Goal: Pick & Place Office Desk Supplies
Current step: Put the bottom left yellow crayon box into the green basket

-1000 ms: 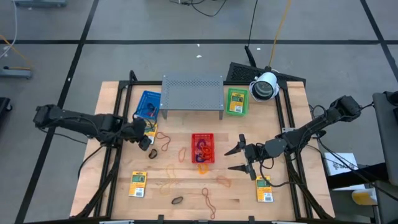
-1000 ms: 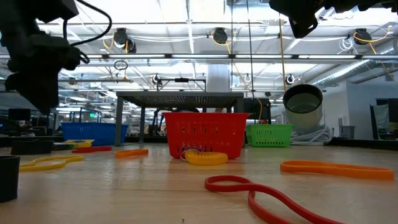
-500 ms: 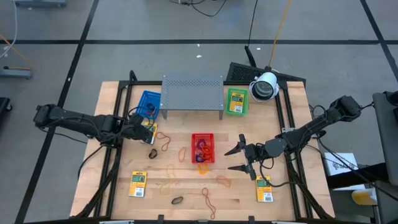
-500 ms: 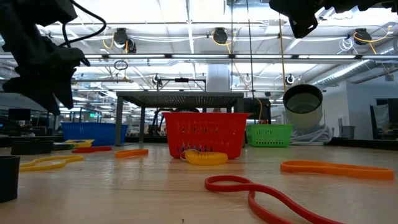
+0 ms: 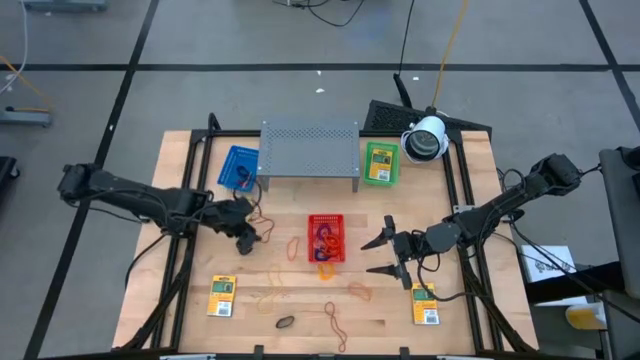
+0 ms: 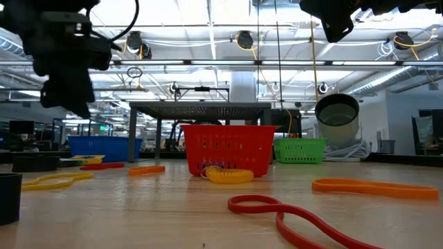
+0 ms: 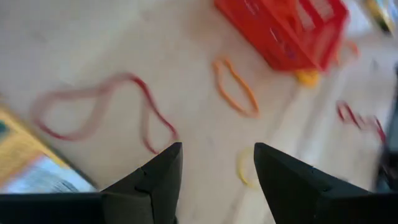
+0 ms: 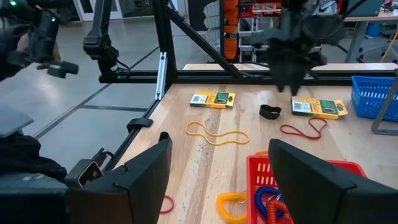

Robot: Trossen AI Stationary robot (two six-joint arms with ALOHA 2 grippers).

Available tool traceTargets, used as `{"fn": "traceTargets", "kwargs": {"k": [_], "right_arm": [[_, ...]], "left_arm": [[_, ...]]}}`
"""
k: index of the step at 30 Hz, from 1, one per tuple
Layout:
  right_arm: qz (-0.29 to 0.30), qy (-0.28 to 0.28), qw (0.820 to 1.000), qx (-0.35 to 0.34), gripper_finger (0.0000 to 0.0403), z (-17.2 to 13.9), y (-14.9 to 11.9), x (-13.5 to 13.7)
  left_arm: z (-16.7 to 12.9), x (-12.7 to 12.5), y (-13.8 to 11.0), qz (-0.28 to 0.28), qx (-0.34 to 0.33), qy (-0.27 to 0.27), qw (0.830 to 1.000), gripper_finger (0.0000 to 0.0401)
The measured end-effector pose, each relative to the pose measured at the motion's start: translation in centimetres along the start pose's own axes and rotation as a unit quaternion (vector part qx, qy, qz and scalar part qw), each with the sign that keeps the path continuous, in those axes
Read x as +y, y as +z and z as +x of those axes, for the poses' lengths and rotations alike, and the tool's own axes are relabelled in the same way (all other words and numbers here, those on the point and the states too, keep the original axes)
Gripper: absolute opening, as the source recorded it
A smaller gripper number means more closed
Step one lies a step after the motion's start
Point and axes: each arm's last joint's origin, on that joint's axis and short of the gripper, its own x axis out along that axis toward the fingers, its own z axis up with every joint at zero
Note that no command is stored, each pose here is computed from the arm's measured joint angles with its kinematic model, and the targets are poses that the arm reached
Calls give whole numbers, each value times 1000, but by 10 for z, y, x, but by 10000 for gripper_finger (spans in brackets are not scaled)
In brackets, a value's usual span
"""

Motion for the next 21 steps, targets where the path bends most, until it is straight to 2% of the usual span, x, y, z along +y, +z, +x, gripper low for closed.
{"fn": "traceTargets", "kwargs": {"k": [3, 7, 14, 17, 21], "right_arm": [[0, 3, 1000, 2, 258, 0, 0, 0], [2, 42, 999, 22, 258, 4, -6, 3], [6, 35, 998, 45, 258, 16, -18, -2], [9, 27, 999, 40, 258, 20, -19, -6], [9, 21, 999, 44, 258, 24, -22, -9]], "left_arm": [[7, -5, -7, 13, 43, -13, 999, 209], [14, -12, -20, 35, 107, -31, 993, 209], [15, -25, -46, 25, 266, -94, 959, 209], [13, -26, -55, 23, 292, -83, 952, 209], [11, -21, -63, 31, 294, -33, 955, 209]]}}
